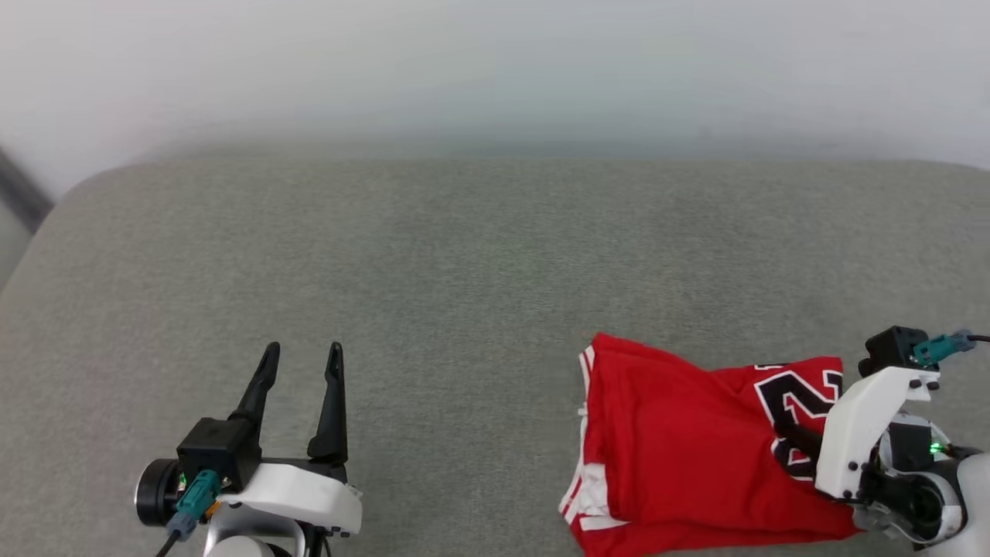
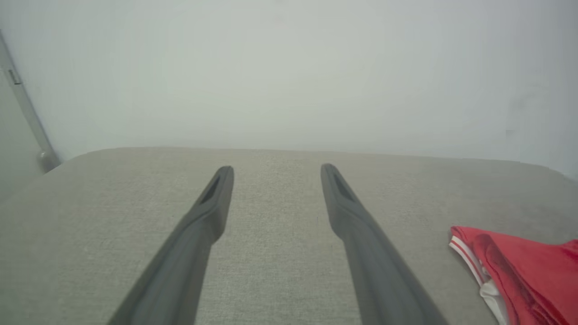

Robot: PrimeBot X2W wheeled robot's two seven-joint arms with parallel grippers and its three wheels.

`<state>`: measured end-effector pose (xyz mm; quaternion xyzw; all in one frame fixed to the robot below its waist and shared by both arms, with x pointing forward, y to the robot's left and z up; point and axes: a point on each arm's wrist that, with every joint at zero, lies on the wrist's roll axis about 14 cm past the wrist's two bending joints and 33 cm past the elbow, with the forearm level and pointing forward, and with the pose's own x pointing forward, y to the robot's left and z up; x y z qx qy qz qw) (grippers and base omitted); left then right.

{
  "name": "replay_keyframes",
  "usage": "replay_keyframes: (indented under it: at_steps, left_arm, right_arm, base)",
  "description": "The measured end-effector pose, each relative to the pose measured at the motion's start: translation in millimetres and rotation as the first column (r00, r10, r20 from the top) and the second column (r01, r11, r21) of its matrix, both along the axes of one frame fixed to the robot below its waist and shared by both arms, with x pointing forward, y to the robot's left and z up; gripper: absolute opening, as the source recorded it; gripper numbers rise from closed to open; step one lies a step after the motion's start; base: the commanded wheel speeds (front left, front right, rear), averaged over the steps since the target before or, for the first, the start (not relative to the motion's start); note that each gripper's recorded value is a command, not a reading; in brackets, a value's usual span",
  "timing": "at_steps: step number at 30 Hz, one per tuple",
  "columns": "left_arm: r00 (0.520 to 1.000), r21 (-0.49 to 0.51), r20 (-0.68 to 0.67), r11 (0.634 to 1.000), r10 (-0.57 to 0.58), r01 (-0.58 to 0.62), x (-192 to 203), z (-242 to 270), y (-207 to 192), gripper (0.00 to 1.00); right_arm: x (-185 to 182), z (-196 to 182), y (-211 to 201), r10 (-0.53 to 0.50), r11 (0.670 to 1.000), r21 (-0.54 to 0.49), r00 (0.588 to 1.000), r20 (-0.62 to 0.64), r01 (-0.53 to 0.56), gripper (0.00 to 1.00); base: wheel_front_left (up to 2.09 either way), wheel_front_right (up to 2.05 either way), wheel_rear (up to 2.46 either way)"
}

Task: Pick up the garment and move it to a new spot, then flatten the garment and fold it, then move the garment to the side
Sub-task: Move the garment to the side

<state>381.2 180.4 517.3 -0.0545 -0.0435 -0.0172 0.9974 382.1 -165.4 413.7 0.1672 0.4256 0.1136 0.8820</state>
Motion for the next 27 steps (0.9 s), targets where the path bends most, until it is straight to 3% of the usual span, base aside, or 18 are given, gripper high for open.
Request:
replay_keyframes:
  at_steps: [5, 14, 19, 27]
  left_arm:
    - [0.993, -0.007, 0.019, 0.993, -0.116, 0.116, 19, 4, -39, 1.00]
    - [0.941, 0.008, 0.061, 0.943, -0.333, 0.333, 73, 5, -111, 1.00]
    - [0.893, 0.007, 0.049, 0.894, -0.448, 0.448, 110, -13, -150, 1.00]
    - [0.834, 0.006, 0.041, 0.835, -0.550, 0.551, 143, -43, -180, 1.00]
  right_arm:
    - [-13, 3, -57, -0.073, 0.981, -0.176, 0.997, 0.034, 0.077, 0.00]
    - [-4, 11, -130, -0.227, 0.924, -0.294, 0.969, 0.098, 0.246, 0.00]
    - [19, 13, -189, -0.324, 0.849, -0.382, 0.931, 0.169, 0.365, 0.00]
    - [50, 29, -282, -0.406, 0.681, -0.540, 0.869, 0.284, 0.495, 0.00]
  base:
    - [0.00, 0.00, 0.00]
    - [0.00, 0.00, 0.00]
    - [0.00, 0.00, 0.00]
    - [0.00, 0.00, 0.00]
